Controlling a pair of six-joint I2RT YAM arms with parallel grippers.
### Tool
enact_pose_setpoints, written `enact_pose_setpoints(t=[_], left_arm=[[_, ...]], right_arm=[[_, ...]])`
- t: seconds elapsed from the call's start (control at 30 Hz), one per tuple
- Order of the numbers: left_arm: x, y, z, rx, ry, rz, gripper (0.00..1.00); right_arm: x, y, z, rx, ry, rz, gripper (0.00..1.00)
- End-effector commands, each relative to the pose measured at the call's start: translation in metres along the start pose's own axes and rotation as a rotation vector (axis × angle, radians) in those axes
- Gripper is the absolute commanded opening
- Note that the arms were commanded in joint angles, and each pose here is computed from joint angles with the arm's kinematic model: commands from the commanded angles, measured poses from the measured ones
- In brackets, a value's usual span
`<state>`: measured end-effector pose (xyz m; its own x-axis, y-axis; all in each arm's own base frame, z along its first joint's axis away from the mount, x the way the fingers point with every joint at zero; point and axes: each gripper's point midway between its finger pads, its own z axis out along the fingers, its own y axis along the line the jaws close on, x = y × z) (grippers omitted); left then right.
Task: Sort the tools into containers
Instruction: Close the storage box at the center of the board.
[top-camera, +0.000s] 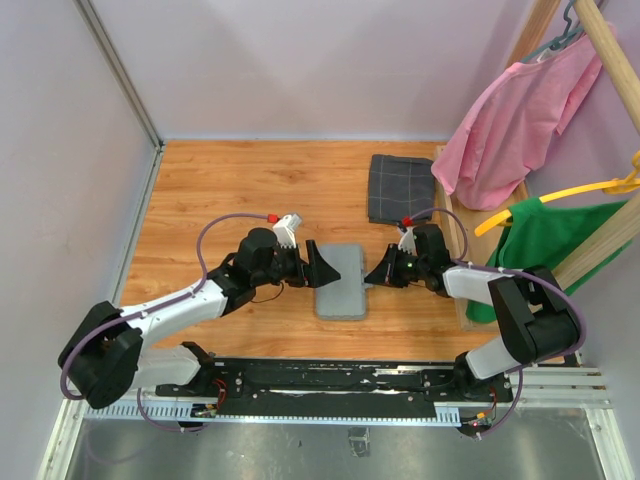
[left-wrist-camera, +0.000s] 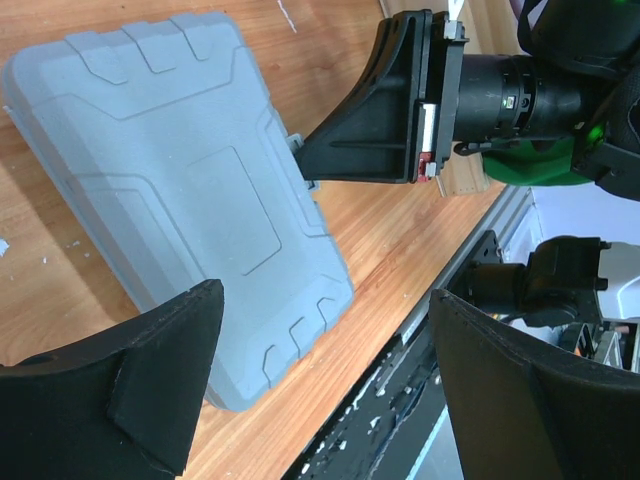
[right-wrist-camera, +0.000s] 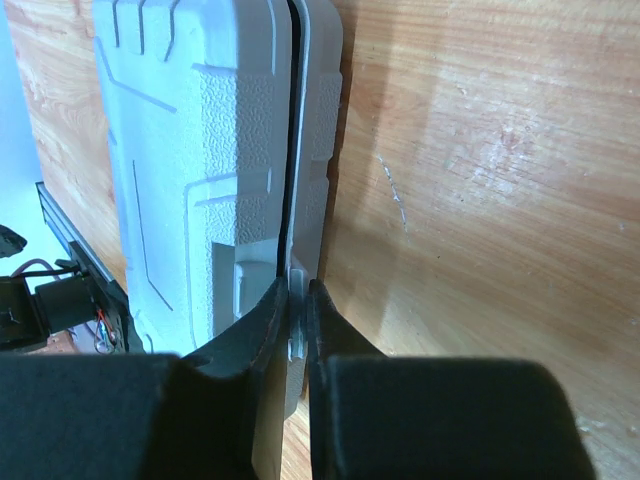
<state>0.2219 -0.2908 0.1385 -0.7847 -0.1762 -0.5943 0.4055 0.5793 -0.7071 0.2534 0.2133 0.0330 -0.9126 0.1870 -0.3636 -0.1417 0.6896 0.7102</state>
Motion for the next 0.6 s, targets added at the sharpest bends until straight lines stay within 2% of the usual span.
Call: enact_pose_setpoints(t=[0.0, 0.23, 0.57], left_arm=[[-0.012, -0.017, 0.003, 0.054, -0.036, 0.026, 0.87], [-0.009, -0.008, 0.003, 0.028, -0.036, 0.034, 0.87], [-0.008, 0.029, 0.01, -0.148, -0.033, 0.063, 0.88]], right_arm=[[0.034, -0.024, -0.001, 0.087, 0.09, 0.025, 0.01], [0.032, -0.024, -0.002, 0.094, 0.088, 0.016, 0.03], [0.003, -0.014, -0.031, 0.188, -0.011, -0.082, 0.32]])
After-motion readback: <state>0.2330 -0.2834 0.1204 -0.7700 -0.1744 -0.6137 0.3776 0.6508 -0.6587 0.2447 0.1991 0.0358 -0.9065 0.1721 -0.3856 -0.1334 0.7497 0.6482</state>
